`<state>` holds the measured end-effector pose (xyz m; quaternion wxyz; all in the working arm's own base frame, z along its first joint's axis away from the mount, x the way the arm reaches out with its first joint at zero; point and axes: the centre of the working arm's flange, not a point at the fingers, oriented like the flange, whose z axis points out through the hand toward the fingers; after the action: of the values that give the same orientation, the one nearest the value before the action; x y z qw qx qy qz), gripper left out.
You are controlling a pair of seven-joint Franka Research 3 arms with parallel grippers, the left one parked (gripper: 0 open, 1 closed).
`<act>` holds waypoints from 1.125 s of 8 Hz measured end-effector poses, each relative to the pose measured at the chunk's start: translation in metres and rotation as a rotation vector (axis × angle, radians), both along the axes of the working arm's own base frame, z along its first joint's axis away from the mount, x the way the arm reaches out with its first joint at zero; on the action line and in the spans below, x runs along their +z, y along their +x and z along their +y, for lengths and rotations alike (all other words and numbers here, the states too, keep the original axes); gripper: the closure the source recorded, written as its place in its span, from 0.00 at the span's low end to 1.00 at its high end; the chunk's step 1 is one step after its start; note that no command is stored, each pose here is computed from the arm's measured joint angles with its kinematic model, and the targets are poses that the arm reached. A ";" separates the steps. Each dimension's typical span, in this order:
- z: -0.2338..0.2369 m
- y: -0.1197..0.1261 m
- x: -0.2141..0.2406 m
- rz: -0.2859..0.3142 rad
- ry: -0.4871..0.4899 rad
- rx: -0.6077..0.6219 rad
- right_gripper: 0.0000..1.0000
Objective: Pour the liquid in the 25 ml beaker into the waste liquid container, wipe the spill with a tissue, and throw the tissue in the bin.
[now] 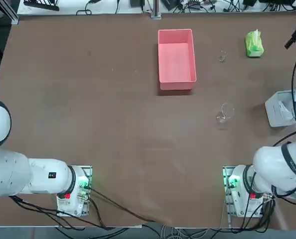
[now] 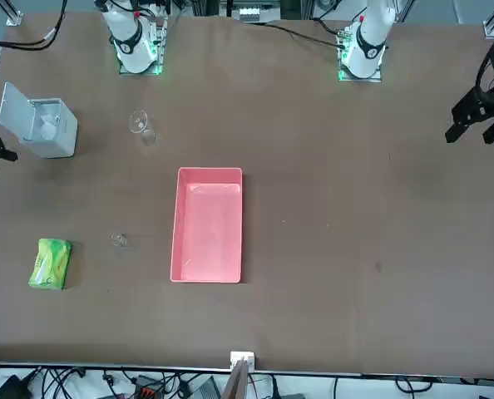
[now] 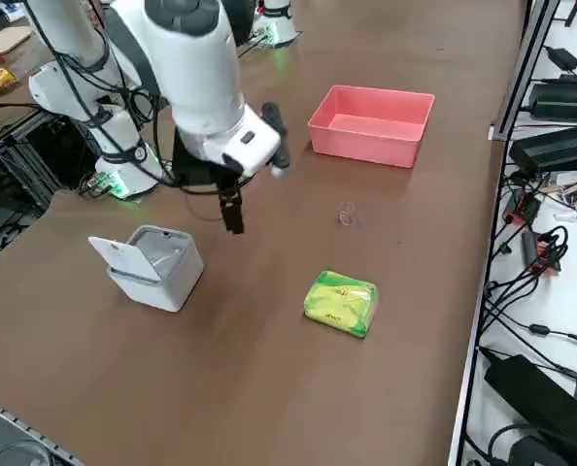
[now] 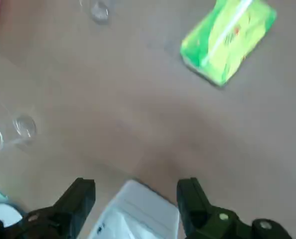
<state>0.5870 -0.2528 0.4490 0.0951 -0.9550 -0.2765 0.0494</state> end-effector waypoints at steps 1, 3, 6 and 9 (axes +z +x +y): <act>0.013 0.008 0.012 -0.017 -0.004 -0.033 0.00; 0.050 0.021 0.031 -0.025 -0.027 -0.132 0.00; 0.138 0.029 0.063 0.030 -0.085 -0.377 0.00; 0.203 0.019 0.097 0.061 -0.157 -0.608 0.00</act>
<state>0.6057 -0.0495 0.5462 0.0398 -0.9964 0.0291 0.0685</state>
